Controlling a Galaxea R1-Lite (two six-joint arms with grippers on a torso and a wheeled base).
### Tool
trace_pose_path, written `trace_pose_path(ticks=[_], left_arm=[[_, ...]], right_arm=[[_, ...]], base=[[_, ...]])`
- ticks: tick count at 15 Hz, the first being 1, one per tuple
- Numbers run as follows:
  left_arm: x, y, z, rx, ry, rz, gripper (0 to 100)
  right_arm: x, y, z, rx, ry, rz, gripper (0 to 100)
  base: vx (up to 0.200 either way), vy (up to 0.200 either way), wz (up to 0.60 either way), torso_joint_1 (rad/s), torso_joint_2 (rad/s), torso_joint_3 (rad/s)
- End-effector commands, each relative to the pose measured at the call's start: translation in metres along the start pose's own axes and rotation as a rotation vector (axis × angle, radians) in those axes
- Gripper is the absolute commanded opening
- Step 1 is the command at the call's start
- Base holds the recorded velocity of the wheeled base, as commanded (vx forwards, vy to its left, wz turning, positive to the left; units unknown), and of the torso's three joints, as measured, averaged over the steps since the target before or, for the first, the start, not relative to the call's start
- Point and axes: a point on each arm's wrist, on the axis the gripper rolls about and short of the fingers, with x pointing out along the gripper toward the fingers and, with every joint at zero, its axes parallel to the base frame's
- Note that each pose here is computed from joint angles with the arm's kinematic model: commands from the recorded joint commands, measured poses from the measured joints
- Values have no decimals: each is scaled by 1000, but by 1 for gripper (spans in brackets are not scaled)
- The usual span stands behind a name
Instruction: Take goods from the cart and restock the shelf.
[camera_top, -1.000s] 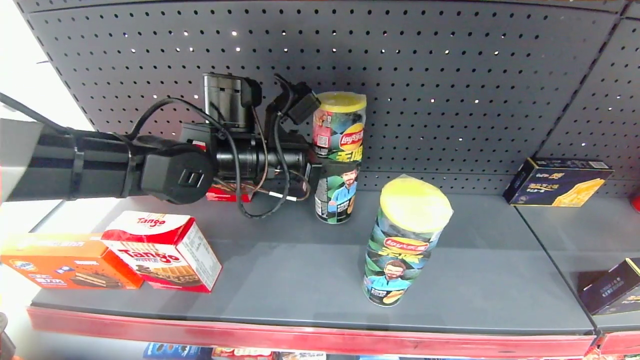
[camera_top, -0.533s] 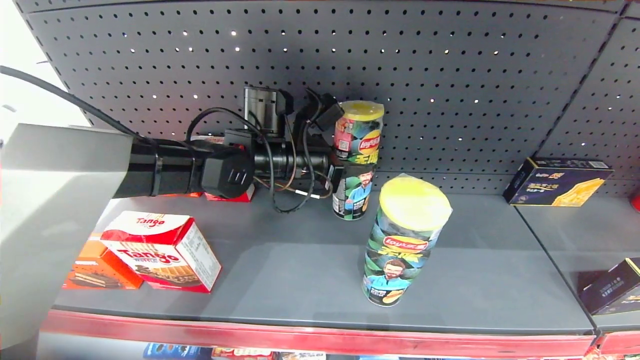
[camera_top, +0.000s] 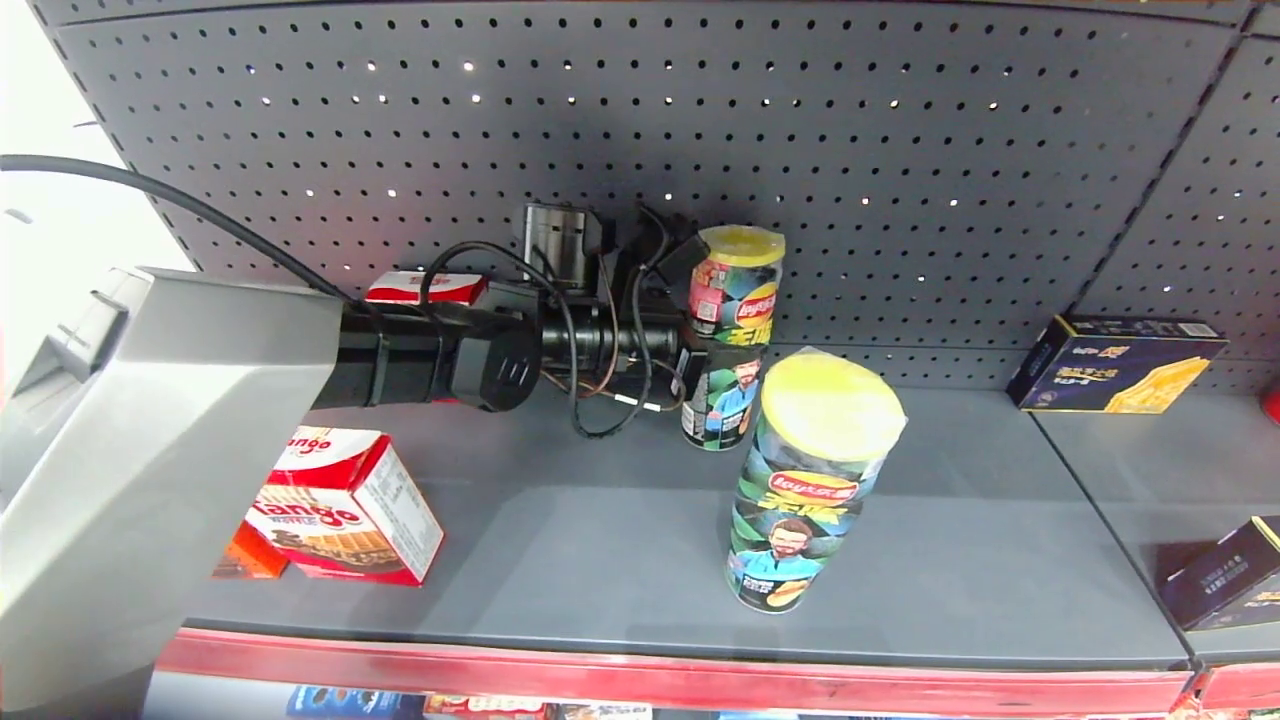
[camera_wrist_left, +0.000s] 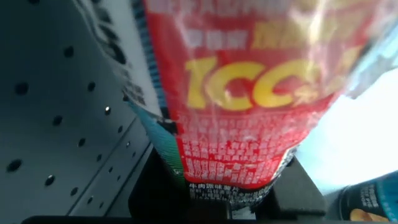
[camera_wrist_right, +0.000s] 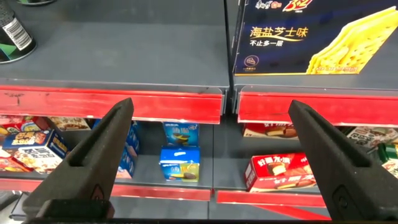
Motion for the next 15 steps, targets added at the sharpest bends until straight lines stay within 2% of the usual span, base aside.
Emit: trace_pose_path(ticks=[1, 2, 3, 8, 11, 15], left_arm=[[3, 1, -5, -5, 8, -2, 0], [3, 1, -6, -4, 9, -2, 100], [4, 1, -5, 7, 7, -1, 100], [-2, -1, 0, 12, 7, 4, 100], [-23, -11, 11, 9, 14, 11, 100], [-41, -23, 13, 36, 41, 14, 100]], right_arm=[[0, 0, 0, 0, 2, 1, 100], [0, 0, 0, 0, 2, 0, 100], [0, 0, 0, 0, 2, 1, 100], [0, 0, 0, 0, 2, 1, 100], [0, 0, 0, 0, 2, 1, 100], [0, 0, 0, 0, 2, 0, 100]], base=[[0, 0, 0, 0, 0, 0], [0, 0, 0, 0, 0, 0], [0, 0, 0, 0, 0, 0], [0, 0, 0, 0, 0, 0], [0, 0, 0, 0, 0, 0], [0, 0, 0, 0, 0, 0]])
